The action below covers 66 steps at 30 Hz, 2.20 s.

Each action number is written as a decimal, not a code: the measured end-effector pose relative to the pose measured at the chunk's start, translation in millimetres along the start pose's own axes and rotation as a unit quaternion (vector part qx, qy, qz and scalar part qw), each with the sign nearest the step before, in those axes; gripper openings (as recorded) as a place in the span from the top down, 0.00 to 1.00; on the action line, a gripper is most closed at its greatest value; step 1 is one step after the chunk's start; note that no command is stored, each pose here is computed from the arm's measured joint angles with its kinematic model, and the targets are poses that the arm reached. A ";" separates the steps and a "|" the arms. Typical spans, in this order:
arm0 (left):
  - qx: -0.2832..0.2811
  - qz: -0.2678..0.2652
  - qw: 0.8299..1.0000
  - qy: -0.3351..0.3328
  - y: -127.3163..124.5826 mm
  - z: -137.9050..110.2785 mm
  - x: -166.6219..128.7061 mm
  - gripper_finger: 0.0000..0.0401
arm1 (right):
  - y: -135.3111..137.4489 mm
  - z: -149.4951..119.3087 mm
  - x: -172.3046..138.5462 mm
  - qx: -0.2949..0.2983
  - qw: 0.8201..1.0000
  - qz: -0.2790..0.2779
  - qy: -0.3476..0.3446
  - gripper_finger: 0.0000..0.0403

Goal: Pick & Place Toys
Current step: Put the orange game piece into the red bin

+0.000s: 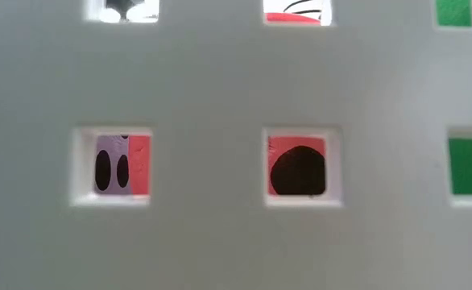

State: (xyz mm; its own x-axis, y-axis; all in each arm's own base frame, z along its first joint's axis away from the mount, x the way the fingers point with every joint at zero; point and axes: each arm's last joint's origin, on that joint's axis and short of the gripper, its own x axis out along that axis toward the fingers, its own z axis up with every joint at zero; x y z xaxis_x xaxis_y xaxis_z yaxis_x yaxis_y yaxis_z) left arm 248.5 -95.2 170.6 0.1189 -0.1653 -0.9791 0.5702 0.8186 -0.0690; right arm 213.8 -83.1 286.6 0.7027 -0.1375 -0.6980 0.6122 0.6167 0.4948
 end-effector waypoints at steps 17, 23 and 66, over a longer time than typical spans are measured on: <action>0.133 -0.008 0.991 0.000 -12.8 -5.0 12.3 0.36 | 4.7 -3.5 0.7 -0.004 1.000 0.006 0.005 0.23; 0.158 0.001 0.987 -0.021 -12.3 -3.1 15.5 0.36 | 8.1 -6.1 1.1 -0.008 1.000 0.011 0.010 0.23; -0.088 0.009 0.996 -0.022 -12.4 -8.2 21.6 0.66 | 10.4 -7.2 1.4 0.015 1.000 0.013 0.009 0.23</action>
State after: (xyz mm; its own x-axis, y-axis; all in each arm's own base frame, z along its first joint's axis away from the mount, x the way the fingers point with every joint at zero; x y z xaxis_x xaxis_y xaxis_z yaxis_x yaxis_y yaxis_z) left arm 237.4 -104.4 148.7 0.1651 -0.1707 -0.9714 0.4164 0.9049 -0.0882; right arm 218.5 -71.3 287.1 0.7123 -0.1075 -0.6936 0.6046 0.5960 0.5285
